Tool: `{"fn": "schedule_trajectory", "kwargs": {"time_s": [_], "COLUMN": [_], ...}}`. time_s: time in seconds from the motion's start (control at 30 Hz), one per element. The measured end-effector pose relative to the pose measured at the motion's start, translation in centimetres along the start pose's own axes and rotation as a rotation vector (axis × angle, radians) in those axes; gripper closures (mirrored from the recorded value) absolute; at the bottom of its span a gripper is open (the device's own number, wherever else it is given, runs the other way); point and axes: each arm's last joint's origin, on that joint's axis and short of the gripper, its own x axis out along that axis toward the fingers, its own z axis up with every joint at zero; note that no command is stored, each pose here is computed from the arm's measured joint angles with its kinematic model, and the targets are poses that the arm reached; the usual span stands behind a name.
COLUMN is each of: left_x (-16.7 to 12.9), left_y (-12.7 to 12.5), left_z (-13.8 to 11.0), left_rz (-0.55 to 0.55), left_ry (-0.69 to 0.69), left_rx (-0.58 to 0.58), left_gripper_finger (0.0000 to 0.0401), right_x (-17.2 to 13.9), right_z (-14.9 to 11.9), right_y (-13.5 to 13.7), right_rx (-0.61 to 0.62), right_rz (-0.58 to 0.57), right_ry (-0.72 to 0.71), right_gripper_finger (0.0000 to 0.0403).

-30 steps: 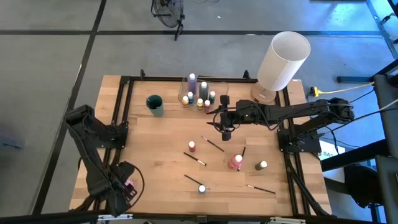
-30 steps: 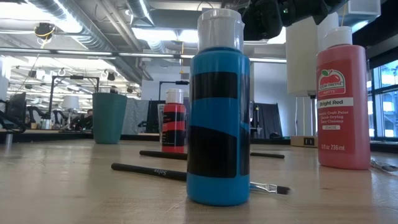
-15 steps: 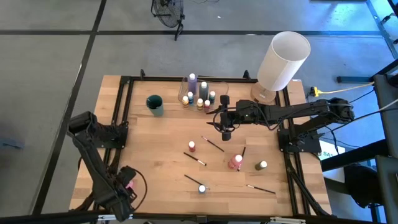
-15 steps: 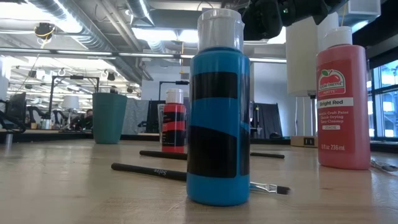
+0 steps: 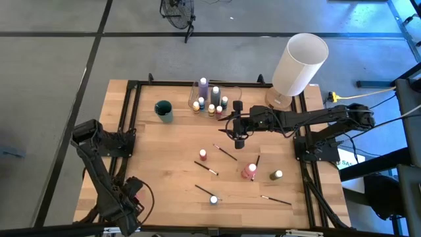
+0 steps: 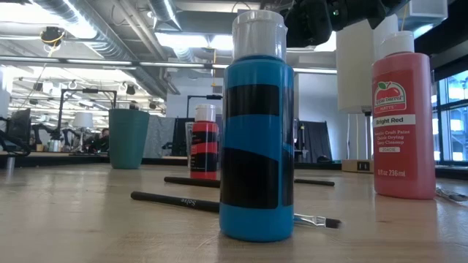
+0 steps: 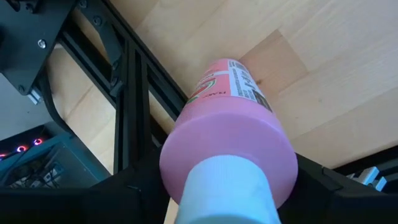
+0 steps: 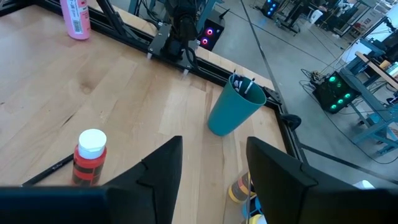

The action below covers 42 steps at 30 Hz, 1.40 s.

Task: Pick & Place Paint Supplies
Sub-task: Put the pink paint bottle into the transparent bin

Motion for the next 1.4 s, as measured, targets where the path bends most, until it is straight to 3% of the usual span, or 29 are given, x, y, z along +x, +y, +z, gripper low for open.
{"fn": "schedule_trajectory", "kwargs": {"time_s": [0.3,0.63,0.8,0.97,1.4], "left_x": [0.0,-1.5,-2.9,-4.3,-6.4], "left_y": [0.1,0.6,0.4,0.8,2.7], "left_z": [-0.1,3.0,4.6,6.3,11.4], "left_rz": [0.001,0.086,0.011,-0.045,-0.111], "left_ry": [-0.003,-0.020,-0.108,-0.118,-0.166], "left_rx": [0.029,0.209,0.356,0.370,0.488], "left_gripper_finger": [0.0195,0.0196,0.0196,0.0196,0.0197], "right_x": [0.0,-0.4,-0.5,-0.6,-0.7], "right_z": [0.0,1.4,1.6,1.9,2.0], "right_y": [0.1,1.4,2.0,2.7,3.4], "right_rx": [0.003,-0.146,-0.145,-0.044,-0.043], "right_rz": [0.022,0.365,0.390,0.447,0.460], "right_ry": [-0.010,-0.270,-0.280,-0.277,-0.264], "right_gripper_finger": [0.0222,0.0222,0.0222,0.0222,0.0222]}}
